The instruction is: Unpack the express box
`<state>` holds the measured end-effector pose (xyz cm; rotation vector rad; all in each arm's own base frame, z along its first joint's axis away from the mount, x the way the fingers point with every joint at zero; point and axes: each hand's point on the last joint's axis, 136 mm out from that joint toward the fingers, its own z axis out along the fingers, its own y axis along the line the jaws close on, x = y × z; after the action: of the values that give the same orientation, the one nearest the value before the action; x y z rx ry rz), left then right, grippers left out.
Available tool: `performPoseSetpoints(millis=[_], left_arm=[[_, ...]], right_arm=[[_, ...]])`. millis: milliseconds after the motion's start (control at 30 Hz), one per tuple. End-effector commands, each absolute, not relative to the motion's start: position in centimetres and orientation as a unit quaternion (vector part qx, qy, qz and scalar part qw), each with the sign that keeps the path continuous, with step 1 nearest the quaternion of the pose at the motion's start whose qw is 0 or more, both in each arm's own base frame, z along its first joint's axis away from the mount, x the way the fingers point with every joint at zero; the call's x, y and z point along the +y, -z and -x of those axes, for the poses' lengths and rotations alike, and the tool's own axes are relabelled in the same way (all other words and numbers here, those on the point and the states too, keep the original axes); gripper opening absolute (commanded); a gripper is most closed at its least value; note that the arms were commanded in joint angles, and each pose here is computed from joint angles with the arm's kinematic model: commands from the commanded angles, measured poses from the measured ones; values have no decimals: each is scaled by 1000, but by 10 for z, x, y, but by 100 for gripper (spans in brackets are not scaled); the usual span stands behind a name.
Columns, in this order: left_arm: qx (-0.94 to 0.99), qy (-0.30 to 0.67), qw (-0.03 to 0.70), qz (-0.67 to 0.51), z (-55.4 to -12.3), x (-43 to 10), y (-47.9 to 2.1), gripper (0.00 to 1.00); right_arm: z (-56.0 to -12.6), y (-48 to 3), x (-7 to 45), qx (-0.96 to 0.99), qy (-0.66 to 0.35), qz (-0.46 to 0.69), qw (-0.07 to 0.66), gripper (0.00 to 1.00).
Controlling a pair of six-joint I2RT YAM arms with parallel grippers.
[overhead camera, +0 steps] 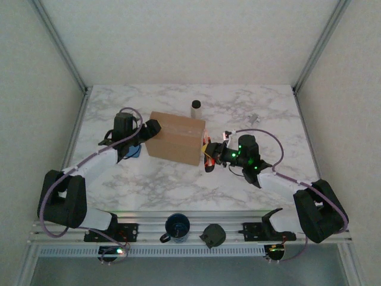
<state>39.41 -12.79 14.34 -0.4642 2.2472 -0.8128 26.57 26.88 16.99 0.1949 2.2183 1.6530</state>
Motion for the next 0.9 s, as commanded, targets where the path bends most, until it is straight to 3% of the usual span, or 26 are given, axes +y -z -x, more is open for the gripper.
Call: performPoseSetpoints(millis=[0,867], left_arm=[[917,202,213,270,-341,-99,-47,75],[915,193,217,281,-341,-94,-44,75]], right_arm=[[-228,-163,284,791,-601,-32,113,0],[-200,-165,299,787,-611,-7,83,0]])
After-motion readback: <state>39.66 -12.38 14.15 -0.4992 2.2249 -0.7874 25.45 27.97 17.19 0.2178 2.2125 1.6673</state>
